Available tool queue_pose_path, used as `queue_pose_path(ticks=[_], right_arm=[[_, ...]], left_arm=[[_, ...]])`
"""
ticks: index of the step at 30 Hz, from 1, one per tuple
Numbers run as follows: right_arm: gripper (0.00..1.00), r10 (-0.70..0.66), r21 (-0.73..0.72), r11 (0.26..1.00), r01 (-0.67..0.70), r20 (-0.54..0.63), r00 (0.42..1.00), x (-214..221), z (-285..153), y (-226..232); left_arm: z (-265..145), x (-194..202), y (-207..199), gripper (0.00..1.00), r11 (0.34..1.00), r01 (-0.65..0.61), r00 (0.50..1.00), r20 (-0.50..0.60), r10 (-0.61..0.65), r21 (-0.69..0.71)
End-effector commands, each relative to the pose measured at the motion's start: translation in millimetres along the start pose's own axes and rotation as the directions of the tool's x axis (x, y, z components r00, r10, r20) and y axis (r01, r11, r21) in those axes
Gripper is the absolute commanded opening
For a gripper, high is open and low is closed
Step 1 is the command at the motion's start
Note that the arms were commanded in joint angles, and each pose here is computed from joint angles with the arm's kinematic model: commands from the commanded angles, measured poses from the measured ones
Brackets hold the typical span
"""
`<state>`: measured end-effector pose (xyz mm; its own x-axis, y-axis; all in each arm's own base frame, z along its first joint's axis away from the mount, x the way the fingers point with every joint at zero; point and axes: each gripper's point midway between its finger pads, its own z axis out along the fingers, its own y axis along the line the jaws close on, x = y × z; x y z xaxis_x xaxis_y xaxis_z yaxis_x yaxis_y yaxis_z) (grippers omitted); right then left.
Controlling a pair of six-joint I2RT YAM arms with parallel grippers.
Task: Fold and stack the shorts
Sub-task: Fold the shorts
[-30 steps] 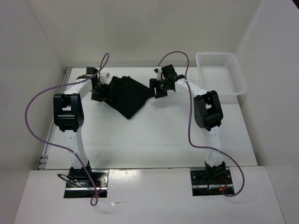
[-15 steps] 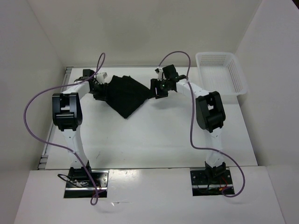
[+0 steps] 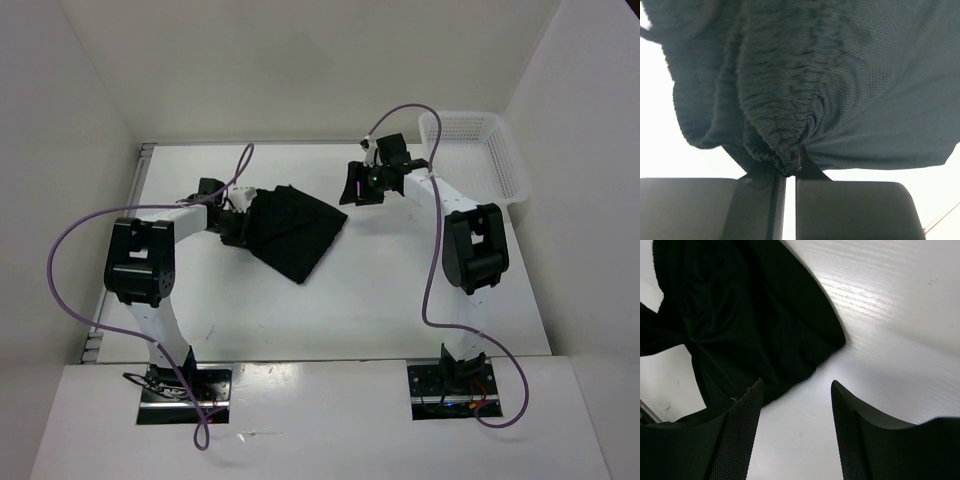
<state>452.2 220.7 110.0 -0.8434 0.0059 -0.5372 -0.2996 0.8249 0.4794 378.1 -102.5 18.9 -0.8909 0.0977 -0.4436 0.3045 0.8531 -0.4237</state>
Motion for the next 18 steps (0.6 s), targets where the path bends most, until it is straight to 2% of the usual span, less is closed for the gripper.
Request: queue_pose_path(ticks=[1,4,6,7,8,11,12,15,18], right_arm=[[0.62,-0.036,-0.013,0.999,0.036,0.043,0.998,-7.2,-19.4,12.5],[0.6,-0.041,-0.01,0.999,0.041,0.033,0.999,-1.1,-24.8,12.9],[0.6,-0.068,-0.006,0.998,0.068,0.02,0.997,7.6,-31.0,11.9],[0.6,-0.07,-0.002,0.998,0.07,0.001,0.998,18.1,-31.4,8.7],[0.6,-0.063,-0.008,0.998,0.062,-0.017,0.998,26.5,-34.1,9.2],[0.6,-0.052,0.045,0.998,0.054,-0.051,0.997,51.0,-37.9,-4.2],[0.6,-0.043,0.058,0.997,0.046,-0.046,0.998,52.5,-40.9,-5.4],[0.62,-0.034,0.082,0.996,0.037,-0.042,0.999,53.8,-42.5,-8.9],[0.65,0.014,0.044,0.999,-0.012,-0.061,0.998,58.5,-39.1,-1.9]], left_arm=[[11.2,23.2,-10.4,0.0,1.0,-0.02,0.998,-0.051,0.021,0.019],[27.4,25.9,-22.0,0.01,0.996,-0.05,0.997,-0.051,0.054,0.069],[33.9,22.4,-32.3,0.09,0.987,-0.058,0.998,-0.028,0.062,0.15],[33.8,20.4,-35.9,0.17,0.983,-0.062,0.998,-0.018,0.066,0.171],[33.5,20.3,-38.3,0.39,0.981,-0.062,0.998,-0.017,0.066,0.185],[31.3,24.8,-37.0,0.56,0.984,-0.043,0.998,-0.046,0.052,0.171],[29.9,25.5,-34.5,0.67,0.988,-0.036,0.997,-0.06,0.045,0.152],[20.9,18.8,-21.9,0.89,0.997,-0.005,0.995,-0.1,0.013,0.077],[2.1,5.9,-7.3,1.0,0.997,0.055,0.994,-0.093,-0.049,0.061]])
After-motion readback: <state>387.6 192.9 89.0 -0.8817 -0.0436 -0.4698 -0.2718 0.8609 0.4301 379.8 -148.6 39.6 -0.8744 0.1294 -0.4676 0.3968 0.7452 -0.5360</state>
